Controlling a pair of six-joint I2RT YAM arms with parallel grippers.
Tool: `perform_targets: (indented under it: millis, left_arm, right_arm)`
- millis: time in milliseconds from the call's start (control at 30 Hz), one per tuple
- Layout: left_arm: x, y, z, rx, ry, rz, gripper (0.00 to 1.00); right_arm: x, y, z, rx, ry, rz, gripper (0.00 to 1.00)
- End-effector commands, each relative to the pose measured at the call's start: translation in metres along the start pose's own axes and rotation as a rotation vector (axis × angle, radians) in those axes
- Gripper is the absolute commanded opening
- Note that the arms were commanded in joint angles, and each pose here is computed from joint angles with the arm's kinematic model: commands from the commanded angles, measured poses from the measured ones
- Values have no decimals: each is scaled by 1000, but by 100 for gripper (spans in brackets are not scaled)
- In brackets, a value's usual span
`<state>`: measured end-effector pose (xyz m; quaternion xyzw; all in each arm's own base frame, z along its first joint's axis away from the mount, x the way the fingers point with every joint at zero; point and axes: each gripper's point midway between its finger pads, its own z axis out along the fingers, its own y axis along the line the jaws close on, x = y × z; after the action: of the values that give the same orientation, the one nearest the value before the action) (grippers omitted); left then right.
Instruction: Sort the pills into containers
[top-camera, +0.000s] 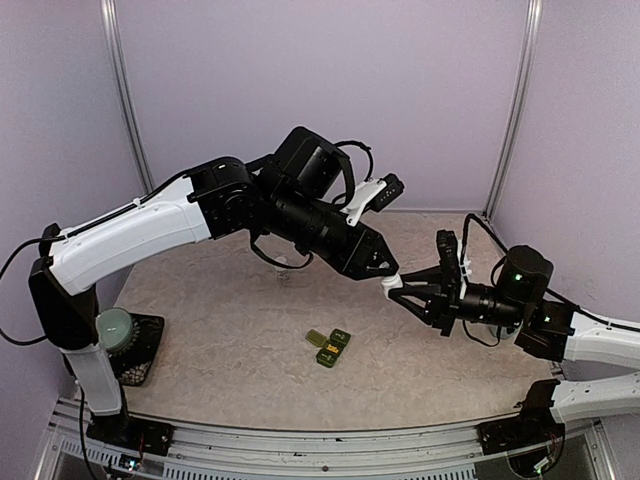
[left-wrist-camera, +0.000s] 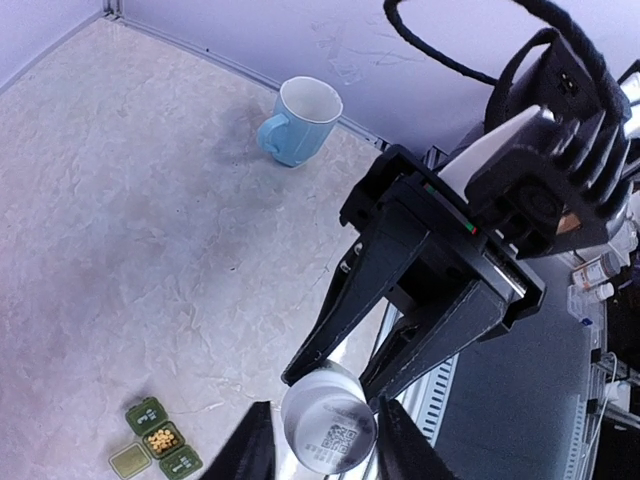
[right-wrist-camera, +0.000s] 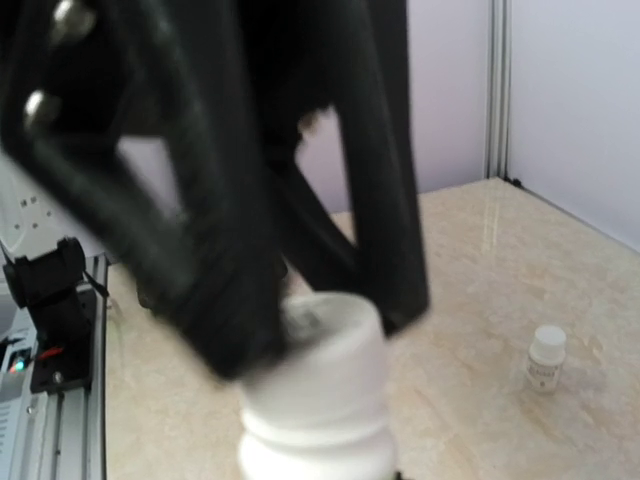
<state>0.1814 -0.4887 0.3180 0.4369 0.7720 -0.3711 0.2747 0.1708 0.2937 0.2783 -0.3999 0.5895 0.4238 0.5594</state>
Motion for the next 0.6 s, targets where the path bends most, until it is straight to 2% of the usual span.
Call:
perform_targets:
  millis: [0, 367, 567]
  left_arm:
    - [0, -2, 0, -2, -5, 10, 40]
    - [-13, 16, -16, -100, -68, 1, 39]
    - [-14, 10, -18, -79, -69, 7, 47]
  right_arm:
    - [-34, 4, -5, -13, -99, -38, 15]
    - [-33, 5, -5, -17, -96, -32, 15]
    - [-29, 2, -2, -10, -84, -26, 15]
